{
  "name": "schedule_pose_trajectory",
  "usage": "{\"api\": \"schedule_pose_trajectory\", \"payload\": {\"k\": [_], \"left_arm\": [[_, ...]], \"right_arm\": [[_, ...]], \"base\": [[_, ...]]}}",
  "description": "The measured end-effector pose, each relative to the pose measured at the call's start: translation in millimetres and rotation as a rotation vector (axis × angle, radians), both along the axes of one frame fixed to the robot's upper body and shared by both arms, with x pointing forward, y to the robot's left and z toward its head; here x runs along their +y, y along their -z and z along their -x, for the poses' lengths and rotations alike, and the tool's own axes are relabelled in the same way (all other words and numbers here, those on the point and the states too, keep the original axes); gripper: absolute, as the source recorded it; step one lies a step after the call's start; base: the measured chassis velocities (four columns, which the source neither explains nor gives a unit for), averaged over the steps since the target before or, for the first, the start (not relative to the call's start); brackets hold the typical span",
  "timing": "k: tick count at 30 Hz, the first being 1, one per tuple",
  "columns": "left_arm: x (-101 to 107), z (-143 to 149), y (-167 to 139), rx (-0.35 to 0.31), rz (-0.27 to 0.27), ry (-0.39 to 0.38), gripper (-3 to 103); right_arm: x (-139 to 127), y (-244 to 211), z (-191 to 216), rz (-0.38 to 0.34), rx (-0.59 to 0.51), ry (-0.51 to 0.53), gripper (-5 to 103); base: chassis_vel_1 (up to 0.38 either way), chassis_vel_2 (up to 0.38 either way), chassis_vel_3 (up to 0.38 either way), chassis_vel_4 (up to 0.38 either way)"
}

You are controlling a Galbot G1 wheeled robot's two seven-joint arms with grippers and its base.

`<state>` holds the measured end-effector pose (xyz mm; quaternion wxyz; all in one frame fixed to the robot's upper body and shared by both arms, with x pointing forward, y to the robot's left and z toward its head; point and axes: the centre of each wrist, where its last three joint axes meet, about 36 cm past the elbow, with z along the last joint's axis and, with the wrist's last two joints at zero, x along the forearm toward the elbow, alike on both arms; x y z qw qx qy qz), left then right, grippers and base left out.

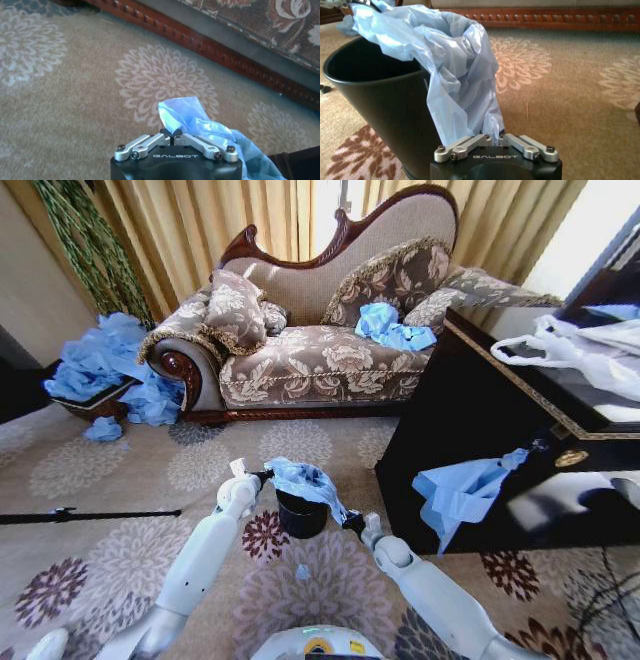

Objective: Place a garbage bag over the trash bin.

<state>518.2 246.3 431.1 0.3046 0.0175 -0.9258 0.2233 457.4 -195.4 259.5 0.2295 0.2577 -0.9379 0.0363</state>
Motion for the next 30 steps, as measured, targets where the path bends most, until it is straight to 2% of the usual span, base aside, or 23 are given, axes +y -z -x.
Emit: {"api": "schedule_pose_trajectory", "payload": {"k": [4,11,20,30], "left_arm": [[1.5,16.8,-7.7,0.027,0.022,-0.038,0],[15.2,34.2,-1.0,0.076,0.002,-0.106,0],[29.5,26.5,15.6,0.129,-0.002,-0.157,0],[38.2,26.5,16.6,0.164,-0.001,-0.156,0]], "right_arm": [[-0.9,-5.0,9.1,-0.003,0.006,-0.007,0],[-1.7,-9.3,17.7,-0.008,0.012,-0.016,0],[7.2,-11.0,22.4,-0.021,0.02,-0.014,0],[4.2,-19.8,37.6,-0.029,0.036,-0.021,0]], "base": [[0.0,0.0,0.0,0.0],[0.0,0.0,0.0,0.0],[0.0,0.0,0.0,0.0],[0.0,0.0,0.0,0.0]]}}
